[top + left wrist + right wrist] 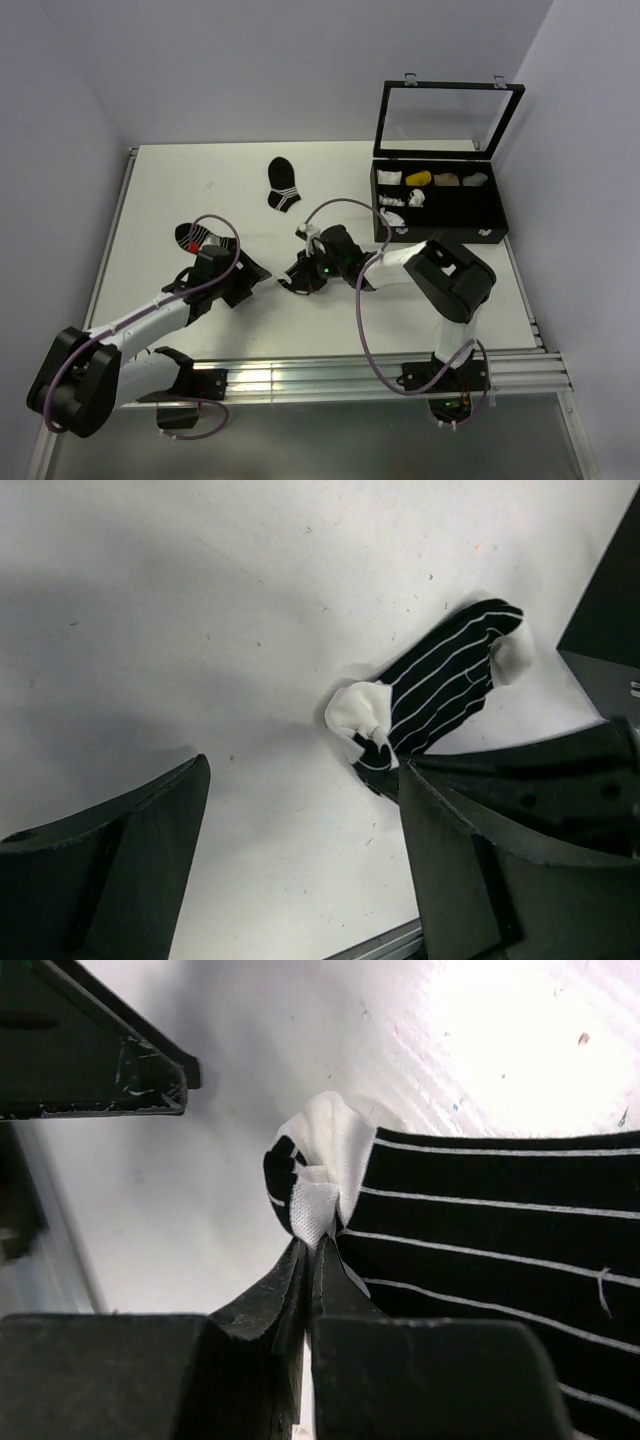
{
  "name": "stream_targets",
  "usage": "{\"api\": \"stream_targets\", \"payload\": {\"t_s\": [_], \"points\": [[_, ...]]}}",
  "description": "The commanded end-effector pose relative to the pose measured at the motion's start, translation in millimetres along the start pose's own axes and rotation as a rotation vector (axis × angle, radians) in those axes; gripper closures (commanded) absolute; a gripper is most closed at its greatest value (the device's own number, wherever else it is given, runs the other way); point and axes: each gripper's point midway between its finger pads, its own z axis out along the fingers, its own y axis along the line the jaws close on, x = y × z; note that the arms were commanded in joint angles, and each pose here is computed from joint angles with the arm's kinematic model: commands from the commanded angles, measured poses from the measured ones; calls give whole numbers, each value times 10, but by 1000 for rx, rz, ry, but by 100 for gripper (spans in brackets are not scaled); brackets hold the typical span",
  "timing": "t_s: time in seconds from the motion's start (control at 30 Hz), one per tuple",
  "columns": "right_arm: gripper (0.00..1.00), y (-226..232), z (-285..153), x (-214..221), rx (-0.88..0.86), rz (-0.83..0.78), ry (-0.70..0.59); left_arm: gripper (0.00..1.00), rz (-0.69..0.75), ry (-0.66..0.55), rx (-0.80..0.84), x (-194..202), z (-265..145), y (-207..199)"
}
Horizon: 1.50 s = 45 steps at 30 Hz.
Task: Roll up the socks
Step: Roll the sock at the center of the board.
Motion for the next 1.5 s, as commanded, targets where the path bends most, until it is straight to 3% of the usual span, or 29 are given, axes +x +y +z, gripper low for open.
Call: {"api": "stream_targets", "payload": {"t_s": [0.0,0.43,0.6,0.8,1.3,1.47], "points": [[100,249,-72,-12,-239,155,19,19,7,-72,140,-137,-38,-261],[100,-130,47,108,-237,452,91,25,90,30,122,169,194,-230],[100,-225,51,171,-204,507,95,26,105,69,91,286,302,-159],[100,-278,19,166,-201,545,78,35,126,95,60,349,388,-111],[97,-372,-32,185,-134,519,79,74,143,114,23,395,516,-64],[92,-437,-82,163,-41,482,61,95,163,117,22,393,527,-125]]}}
